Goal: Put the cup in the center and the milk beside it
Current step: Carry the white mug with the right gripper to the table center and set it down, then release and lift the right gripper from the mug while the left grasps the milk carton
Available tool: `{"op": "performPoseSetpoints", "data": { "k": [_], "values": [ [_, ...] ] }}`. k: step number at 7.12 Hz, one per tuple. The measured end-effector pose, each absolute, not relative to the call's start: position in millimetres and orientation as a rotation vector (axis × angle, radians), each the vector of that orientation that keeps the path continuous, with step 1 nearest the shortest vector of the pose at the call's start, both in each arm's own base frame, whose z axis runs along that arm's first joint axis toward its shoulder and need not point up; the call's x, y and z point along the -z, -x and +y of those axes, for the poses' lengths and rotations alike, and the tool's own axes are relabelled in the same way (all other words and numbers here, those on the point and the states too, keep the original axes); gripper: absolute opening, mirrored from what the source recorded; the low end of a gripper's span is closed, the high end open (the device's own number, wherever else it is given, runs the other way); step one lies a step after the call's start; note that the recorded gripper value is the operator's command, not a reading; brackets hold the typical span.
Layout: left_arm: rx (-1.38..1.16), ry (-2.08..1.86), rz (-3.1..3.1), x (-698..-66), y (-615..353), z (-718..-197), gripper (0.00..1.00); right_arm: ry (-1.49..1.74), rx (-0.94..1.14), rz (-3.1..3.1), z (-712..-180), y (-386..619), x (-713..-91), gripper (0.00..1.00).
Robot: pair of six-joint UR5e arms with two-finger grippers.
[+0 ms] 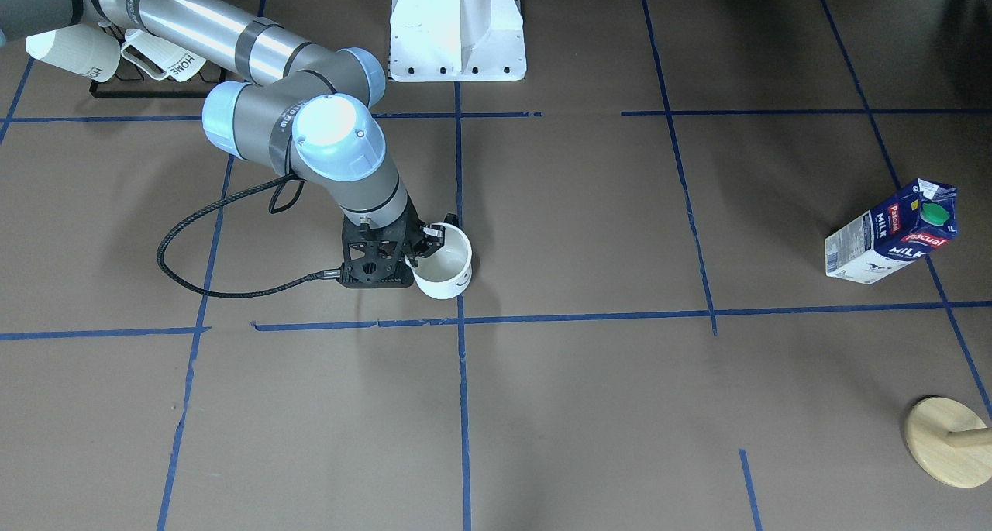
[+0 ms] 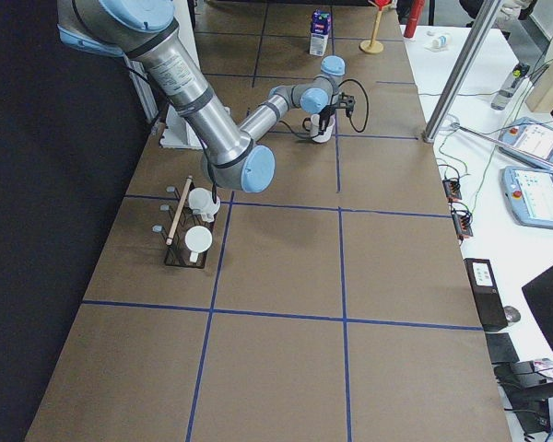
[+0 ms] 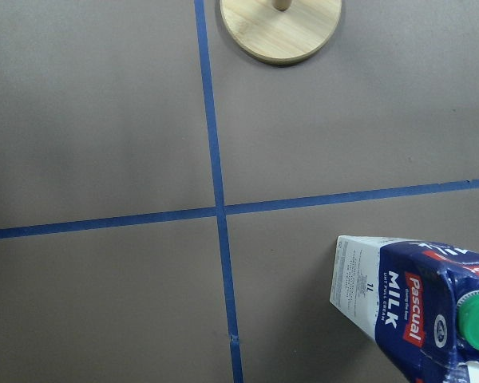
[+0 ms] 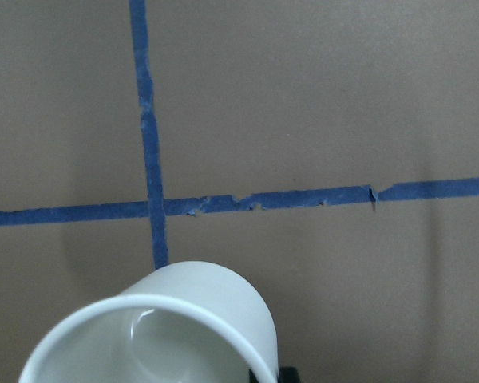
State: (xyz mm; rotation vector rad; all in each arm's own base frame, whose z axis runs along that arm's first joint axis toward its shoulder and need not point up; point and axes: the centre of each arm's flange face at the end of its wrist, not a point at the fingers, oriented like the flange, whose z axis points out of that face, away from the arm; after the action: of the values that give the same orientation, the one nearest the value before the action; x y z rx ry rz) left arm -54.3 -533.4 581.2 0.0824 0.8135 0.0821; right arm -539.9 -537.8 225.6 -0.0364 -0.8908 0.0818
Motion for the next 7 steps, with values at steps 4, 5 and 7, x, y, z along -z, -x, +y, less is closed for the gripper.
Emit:
{"op": "performPoseSetpoints", "data": {
  "k": [4,5,7],
  "values": [
    [-0.068,-0.081,0.816,-576.7,53.3,-535.2,1.00,0.031,-0.126,-0.866,-541.0,544.5,-231.3,1.00],
    [-0.041,-0.085,0.828,-566.1,52.1,-537.1,1.00,0.022,-0.127,-0.873,-541.5,540.8,-228.3,1.00],
    [-0.054,-0.140,0.851,-537.9,41.2,-539.9,1.00,-0.004,-0.147,-0.926,-552.1,484.7,-224.0,1.00]
  ]
}}
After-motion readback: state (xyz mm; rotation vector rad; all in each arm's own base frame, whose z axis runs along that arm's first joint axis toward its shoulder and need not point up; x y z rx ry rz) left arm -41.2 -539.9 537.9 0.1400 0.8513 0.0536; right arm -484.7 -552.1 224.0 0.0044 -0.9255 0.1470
